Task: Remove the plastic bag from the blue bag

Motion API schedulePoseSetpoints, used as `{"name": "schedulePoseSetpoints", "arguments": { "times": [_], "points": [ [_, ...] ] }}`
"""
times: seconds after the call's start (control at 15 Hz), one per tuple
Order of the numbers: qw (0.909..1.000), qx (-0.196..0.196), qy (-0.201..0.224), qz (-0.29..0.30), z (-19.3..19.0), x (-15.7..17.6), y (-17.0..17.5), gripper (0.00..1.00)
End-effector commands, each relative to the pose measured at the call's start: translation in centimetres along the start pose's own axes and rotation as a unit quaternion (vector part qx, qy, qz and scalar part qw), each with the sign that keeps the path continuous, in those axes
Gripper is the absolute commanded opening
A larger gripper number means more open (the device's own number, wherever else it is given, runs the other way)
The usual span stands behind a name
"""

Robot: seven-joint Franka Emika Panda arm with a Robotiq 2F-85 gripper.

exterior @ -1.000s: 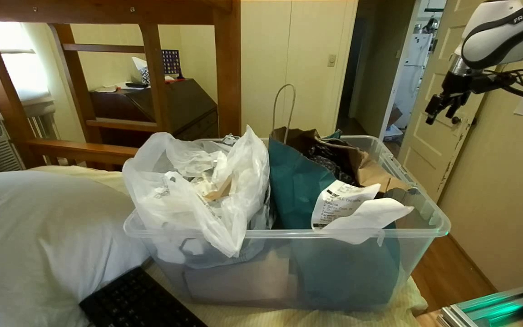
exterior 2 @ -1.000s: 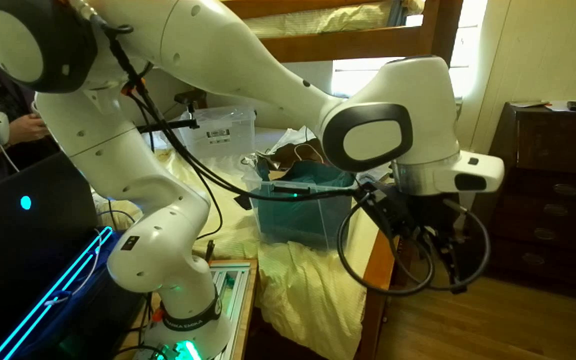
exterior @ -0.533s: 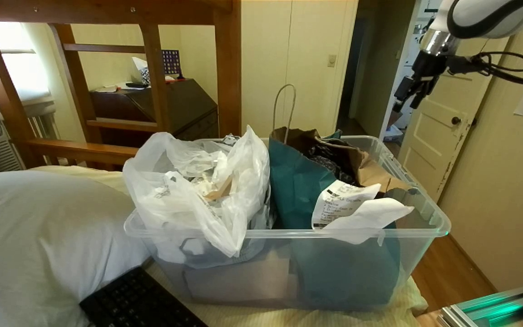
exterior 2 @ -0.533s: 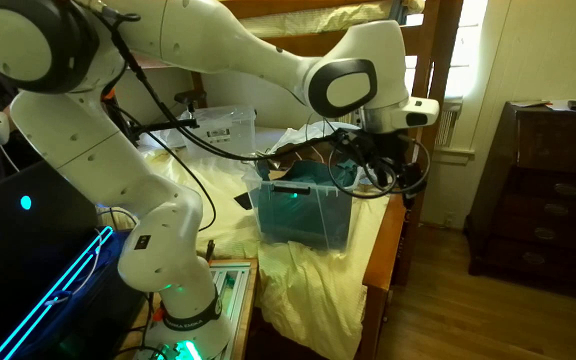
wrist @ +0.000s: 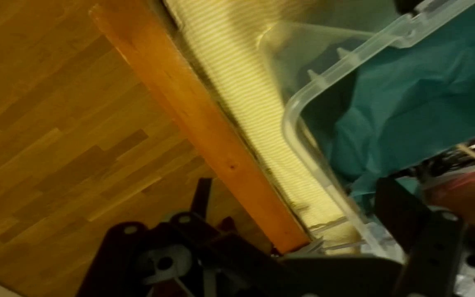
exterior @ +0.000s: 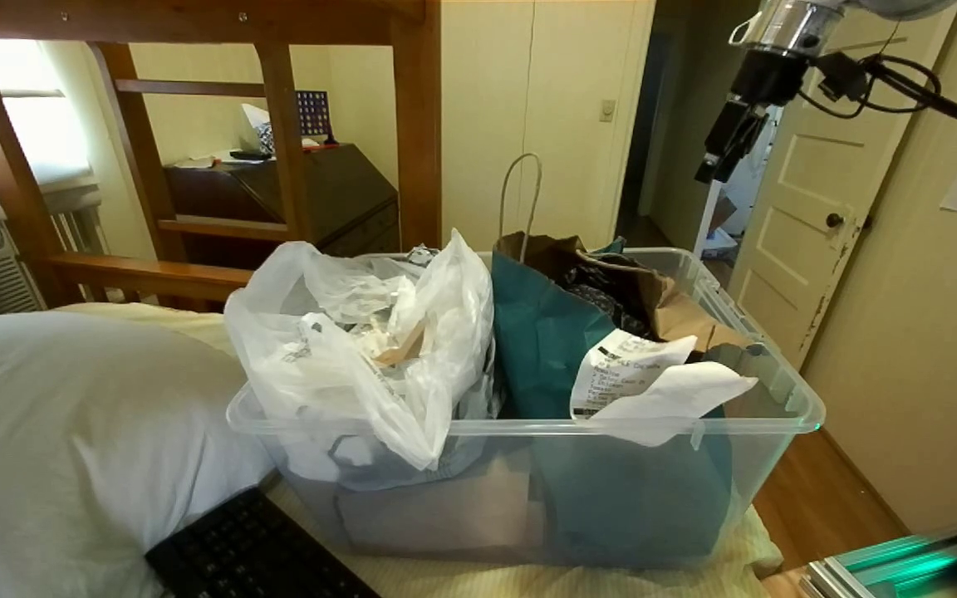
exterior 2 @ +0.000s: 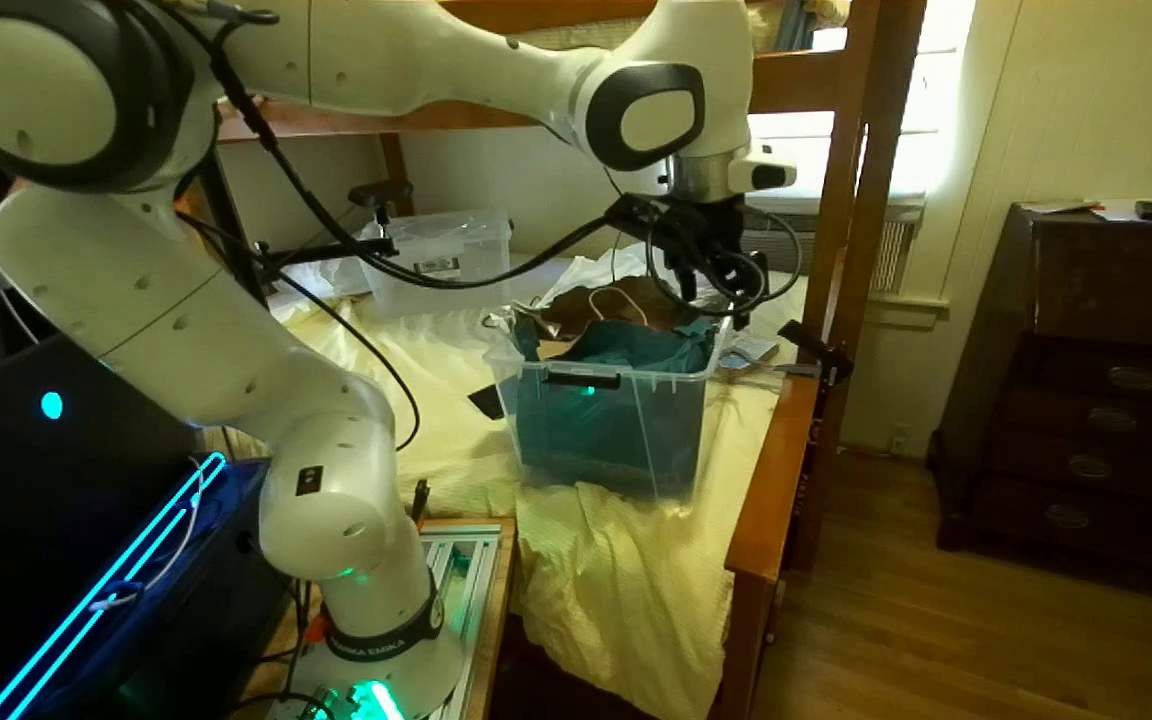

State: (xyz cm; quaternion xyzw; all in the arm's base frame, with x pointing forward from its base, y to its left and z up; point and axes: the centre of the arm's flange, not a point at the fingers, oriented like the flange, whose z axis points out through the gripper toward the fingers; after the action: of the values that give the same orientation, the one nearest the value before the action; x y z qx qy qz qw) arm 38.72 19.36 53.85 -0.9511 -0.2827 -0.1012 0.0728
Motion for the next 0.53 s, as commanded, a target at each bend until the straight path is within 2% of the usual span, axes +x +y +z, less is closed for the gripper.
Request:
{"name": "schedulePoseSetpoints", "arguments": {
  "times": [0.0,0.13,0.33,0.4,0.47],
  "points": [
    [0.995,0.073,-0.023,-0.065,-1.7,0.3,-2.8,1.0],
    [0.9898,0.095,-0.026,-0.102,-2.0,0.8,-4.5,1.0],
    [0.9841,0.095,-0.02,-0.149,-2.7,2.0,-6.8,1.0],
    [0.9825,0.092,-0.007,-0.162,-2.9,2.5,-7.3,1.0],
    [0.9814,0.079,0.025,-0.173,-3.2,3.1,-7.0,1.0]
  ]
}}
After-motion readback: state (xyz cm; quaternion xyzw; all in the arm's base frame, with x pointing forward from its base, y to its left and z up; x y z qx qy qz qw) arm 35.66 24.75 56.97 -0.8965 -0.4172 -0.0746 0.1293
